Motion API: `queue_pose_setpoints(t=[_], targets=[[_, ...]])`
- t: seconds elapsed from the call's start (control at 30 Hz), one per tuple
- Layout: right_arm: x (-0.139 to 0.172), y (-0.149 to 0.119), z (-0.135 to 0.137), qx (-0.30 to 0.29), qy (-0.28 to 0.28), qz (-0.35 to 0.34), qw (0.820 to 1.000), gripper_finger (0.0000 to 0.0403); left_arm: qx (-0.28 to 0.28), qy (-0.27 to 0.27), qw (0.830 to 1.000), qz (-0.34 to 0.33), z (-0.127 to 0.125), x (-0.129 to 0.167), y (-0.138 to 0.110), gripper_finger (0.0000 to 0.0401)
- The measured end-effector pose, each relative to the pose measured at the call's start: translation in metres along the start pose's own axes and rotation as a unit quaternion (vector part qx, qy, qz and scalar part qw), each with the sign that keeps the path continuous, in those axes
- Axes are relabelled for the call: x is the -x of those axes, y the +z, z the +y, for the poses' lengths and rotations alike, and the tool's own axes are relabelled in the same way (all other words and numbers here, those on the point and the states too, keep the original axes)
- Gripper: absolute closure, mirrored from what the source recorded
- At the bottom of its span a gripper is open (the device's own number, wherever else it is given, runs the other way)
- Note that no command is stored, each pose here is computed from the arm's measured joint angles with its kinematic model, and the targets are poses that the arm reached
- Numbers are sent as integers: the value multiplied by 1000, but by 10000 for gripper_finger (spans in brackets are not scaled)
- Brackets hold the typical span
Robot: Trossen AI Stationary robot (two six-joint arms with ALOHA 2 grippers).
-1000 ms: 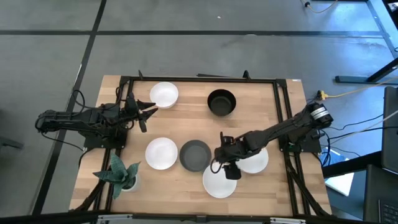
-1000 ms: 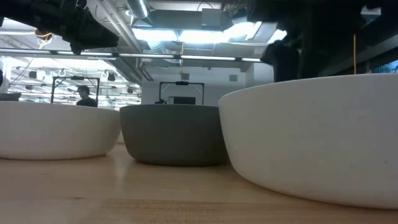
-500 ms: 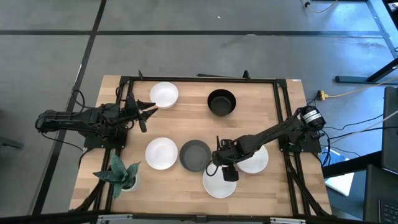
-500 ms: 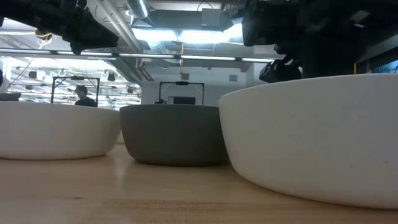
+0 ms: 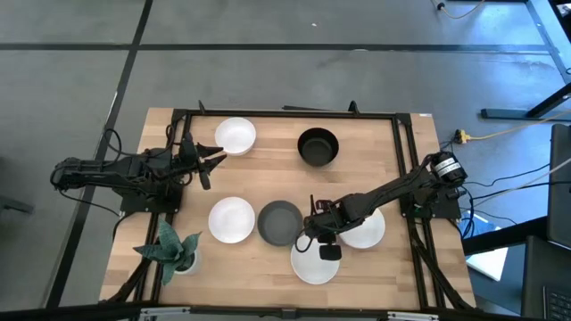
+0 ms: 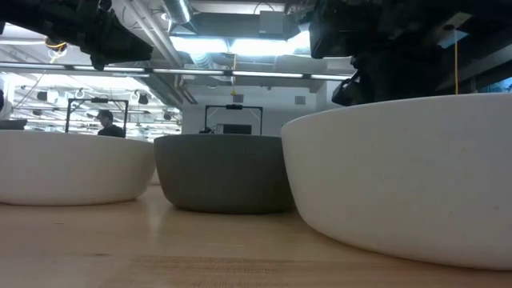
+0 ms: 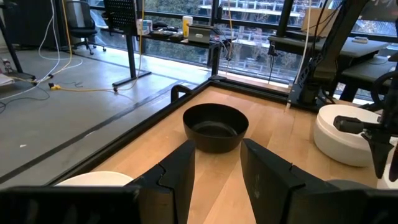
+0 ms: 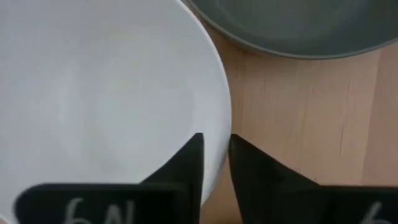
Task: Nest bowls inside each other
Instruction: Stack the white bowl on the white bowl
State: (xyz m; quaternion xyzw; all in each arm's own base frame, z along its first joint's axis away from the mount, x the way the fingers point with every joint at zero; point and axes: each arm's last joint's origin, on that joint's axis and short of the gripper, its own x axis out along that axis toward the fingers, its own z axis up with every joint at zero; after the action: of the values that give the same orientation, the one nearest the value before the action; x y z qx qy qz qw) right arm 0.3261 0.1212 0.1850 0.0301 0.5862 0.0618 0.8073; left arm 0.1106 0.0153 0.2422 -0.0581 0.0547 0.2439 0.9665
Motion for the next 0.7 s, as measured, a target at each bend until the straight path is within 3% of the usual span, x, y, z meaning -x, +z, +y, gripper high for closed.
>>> queue_pose_setpoints(t=[0.27,0.7], targets=[[0,0,0,-2,0,1,1000,394,0,0,1000,0,0,0,0,277],[13,3,-7,-22,6,9,1000,399,0,0,1000,0,0,0,0,277]])
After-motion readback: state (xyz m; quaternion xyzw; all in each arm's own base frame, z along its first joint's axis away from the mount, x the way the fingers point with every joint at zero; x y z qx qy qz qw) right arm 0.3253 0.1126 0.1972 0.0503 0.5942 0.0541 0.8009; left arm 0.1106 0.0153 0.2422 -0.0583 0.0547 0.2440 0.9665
